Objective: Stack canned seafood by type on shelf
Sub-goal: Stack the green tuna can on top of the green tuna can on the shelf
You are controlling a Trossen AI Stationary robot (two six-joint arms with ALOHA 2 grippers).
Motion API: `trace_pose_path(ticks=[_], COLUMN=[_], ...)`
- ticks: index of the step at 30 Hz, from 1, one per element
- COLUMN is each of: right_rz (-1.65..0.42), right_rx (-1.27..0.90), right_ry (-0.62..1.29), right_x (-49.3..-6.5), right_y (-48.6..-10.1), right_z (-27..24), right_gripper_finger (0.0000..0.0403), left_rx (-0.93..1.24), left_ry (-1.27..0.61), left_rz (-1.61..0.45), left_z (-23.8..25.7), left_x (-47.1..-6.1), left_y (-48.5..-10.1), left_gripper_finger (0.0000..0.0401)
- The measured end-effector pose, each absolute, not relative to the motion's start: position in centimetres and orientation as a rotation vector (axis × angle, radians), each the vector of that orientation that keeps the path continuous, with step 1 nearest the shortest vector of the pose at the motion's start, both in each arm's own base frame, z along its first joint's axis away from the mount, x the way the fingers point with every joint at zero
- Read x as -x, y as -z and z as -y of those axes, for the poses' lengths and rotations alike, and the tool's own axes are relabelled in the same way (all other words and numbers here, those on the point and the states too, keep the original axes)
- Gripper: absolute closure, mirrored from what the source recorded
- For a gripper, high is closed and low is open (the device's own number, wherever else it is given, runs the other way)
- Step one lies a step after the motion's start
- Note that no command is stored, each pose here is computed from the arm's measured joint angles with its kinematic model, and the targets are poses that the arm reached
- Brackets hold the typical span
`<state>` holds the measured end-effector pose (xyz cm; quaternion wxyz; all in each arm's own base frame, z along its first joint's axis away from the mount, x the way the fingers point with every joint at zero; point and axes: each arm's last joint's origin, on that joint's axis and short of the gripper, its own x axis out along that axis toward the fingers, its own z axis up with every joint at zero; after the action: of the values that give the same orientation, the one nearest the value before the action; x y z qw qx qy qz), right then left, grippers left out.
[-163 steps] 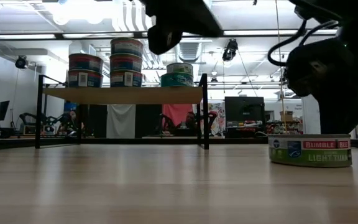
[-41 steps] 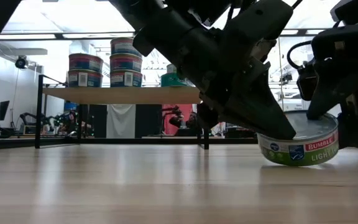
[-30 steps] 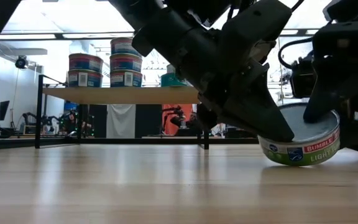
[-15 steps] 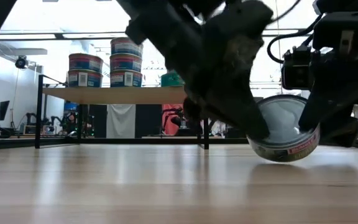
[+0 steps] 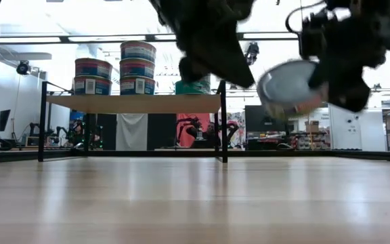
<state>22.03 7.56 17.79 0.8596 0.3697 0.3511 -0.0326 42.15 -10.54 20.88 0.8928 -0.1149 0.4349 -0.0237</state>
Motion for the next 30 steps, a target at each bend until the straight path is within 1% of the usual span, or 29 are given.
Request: trace_pose_path(ticks=[4,10,13,15,19,23,26,30], right_rz=[-0.672,-0.489,-0.411,-0.387,-0.339,-0.308,-0.283,-0.284], right_rx=[-0.75,-0.751,-0.795,-0.862,-0.943,-0.987,-0.995,-1.036], right_ry=[0.068,0.093,0.125,0.146,0.088,0.043,0.007,-0.04], right_x=[-22.1,-22.2,-22.4,-22.7,-23.9,-24.9,-25.8,-27.3], right_y=[-21.7,-27.1,-29.0,-29.6,-31.2,-33.3,-34.9,-36.0], right_z=[-6.4,-3.4,-1.5,0.1,3.5,6.6,8.8,11.7], right_gripper_finger=[0.0271,0.0271,0.0271,0.0271,0.0271,0.0271,0.0271,0.0271], left_rx=[0.238,0.271,0.283,0.29,0.265,0.214,0.158,0.041], left_ry=[0.04,0.0,-0.045,-0.079,-0.12,-0.227,-0.343,-0.487], left_rz=[-0.841,-0.709,-0.637,-0.587,-0.461,-0.362,-0.342,-0.351], left_z=[10.2,9.6,9.1,8.8,8.2,7.3,6.6,5.8], left_x=[-41.0,-39.1,-37.9,-37.2,-35.5,-33.5,-31.9,-30.4], left_y=[-24.1,-29.0,-31.3,-32.9,-36.9,-40.5,-42.3,-43.6], left_gripper_finger=[0.0401,0.0401,0.0401,0.0401,0.0401,0.0401,0.0401,0.0401])
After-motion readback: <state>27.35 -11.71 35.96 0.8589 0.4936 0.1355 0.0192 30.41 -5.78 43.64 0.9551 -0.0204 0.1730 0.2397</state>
